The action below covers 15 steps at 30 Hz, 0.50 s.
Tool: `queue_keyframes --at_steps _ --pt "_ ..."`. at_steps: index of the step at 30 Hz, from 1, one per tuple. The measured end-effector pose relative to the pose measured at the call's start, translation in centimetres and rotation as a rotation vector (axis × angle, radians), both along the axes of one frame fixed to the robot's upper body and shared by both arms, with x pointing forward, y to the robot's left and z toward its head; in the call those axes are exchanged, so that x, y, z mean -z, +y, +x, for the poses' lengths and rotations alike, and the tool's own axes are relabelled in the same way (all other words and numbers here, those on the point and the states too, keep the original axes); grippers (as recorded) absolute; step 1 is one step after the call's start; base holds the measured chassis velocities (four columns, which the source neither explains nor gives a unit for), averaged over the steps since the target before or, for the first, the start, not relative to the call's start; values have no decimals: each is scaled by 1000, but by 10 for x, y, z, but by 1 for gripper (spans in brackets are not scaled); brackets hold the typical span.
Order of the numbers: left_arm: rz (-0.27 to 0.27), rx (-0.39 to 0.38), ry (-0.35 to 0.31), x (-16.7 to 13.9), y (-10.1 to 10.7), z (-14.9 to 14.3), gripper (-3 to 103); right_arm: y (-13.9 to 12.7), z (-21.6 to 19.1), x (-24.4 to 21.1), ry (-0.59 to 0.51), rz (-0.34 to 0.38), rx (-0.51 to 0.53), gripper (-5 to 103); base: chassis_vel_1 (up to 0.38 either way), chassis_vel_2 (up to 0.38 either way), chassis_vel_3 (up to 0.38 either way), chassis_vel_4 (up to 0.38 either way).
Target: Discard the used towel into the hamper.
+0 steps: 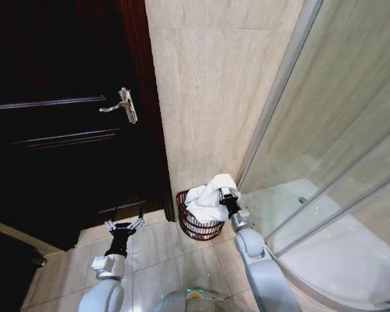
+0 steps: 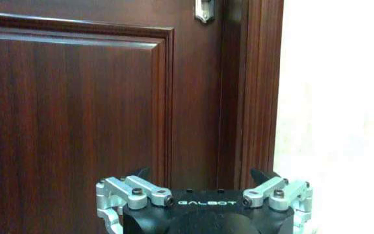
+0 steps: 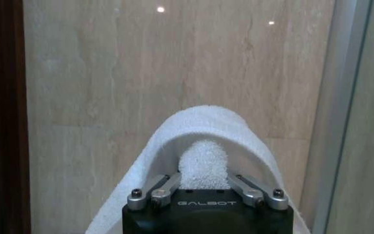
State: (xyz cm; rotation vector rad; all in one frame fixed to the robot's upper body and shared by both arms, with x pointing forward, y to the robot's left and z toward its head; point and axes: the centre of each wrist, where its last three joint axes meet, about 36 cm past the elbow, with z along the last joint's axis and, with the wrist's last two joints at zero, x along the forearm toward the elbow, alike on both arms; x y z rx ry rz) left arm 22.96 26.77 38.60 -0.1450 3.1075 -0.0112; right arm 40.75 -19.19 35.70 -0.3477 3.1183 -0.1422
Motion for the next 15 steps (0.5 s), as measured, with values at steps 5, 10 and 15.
queue_keyframes --at_steps 5,10,15 --pt "3 6 -4 -2 0 0 100 -3 4 1 6 -8 6 14 0 0 0 0" --pt "3 11 -11 -4 1 0 100 1 9 -2 8 -4 5 14 0 0 0 0" --pt "-3 16 -12 0 0 0 100 4 10 -2 11 -2 5 14 0 0 0 0"
